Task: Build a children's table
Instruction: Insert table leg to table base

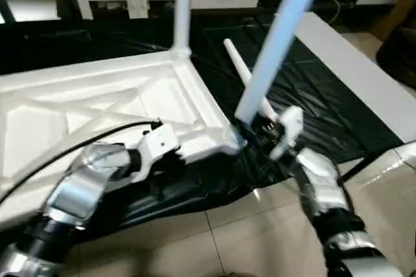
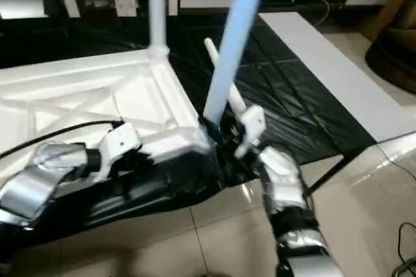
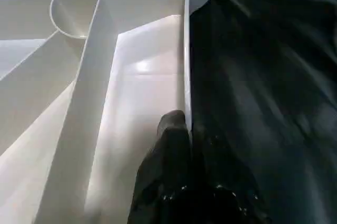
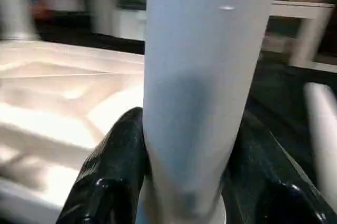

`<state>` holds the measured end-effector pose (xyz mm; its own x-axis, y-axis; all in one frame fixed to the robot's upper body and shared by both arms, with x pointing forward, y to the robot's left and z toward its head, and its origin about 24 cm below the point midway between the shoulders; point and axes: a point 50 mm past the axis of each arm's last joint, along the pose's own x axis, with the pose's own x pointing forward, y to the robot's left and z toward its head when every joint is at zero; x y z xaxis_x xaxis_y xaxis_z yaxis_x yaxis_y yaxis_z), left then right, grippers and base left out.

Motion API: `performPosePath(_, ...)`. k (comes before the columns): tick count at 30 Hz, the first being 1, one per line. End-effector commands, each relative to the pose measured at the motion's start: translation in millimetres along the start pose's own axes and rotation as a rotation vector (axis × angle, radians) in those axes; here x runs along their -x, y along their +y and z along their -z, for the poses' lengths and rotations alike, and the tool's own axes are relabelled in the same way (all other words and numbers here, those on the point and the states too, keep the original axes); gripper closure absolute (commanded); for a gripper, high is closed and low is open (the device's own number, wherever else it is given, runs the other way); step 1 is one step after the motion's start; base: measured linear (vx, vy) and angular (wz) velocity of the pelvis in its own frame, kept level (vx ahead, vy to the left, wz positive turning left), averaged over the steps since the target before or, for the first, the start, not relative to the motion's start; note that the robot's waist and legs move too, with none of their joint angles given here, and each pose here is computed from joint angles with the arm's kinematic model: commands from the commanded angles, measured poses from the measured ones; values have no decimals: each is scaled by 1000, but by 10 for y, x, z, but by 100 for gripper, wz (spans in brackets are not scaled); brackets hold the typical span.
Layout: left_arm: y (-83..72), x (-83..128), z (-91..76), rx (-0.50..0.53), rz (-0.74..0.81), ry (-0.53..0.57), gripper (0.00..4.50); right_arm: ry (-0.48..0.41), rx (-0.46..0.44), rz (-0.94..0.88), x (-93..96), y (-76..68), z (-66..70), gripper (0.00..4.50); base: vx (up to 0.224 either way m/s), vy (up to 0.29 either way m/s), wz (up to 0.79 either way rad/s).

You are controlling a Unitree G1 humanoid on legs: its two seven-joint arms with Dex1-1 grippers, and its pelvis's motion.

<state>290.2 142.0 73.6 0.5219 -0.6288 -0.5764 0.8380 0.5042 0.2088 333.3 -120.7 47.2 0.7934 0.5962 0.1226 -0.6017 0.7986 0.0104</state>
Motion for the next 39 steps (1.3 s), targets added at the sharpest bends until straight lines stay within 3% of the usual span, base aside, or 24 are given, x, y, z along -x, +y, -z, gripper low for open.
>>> performPosePath(1, -117, -102, 2, 40, -4, 24, 450, 425, -104, 205, 494, -15, 767, 266, 0, 0, 0)
performPosePath(2, -117, -102, 2, 40, -4, 24, 450, 425, -104, 205, 494, -15, 767, 266, 0, 0, 0)
performPosePath(3, -94, -205, -88, 120, -98, 32, 450, 458, -101, 284, 421, 15, 796, 266, 0, 0, 0)
performPosePath(8, -74, -431, -289, 239, -338, 49, 450, 498, -86, 492, 244, 91, 810, 266, 0, 0, 0)
performPosePath(17, -93, -469, -284, 282, -394, 73, 450, 441, -131, 517, 71, 188, 738, 266, 0, 0, 0)
performPosePath(21, -85, -406, -195, 252, -367, 92, 450, 374, -215, 375, -39, 237, 654, 266, 0, 0, 0)
performPosePath(22, -84, -398, -179, 238, -357, 90, 450, 355, -211, 337, -61, 235, 621, 266, 0, 0, 0)
performPosePath(24, -99, -357, -127, 156, -296, 67, 450, 265, -160, 162, -119, 212, 462, 210, 0, 0, 0)
performPosePath(27, -132, -309, -50, 147, -224, 69, 450, 206, -112, 45, -127, 149, 321, 187, 0, 0, 0)
performPosePath(30, -110, -225, 28, 122, -180, 72, 450, 149, -90, -77, -103, 55, 154, 162, 0, 0, 0)
performPosePath(36, -38, -93, 62, 100, -164, 59, 450, 122, -79, -211, 10, -99, -24, 111, 0, 0, 0)
performPosePath(39, -33, -48, 103, 111, -163, 59, 450, 105, -114, -239, 99, -175, -94, 111, 0, 0, 0)
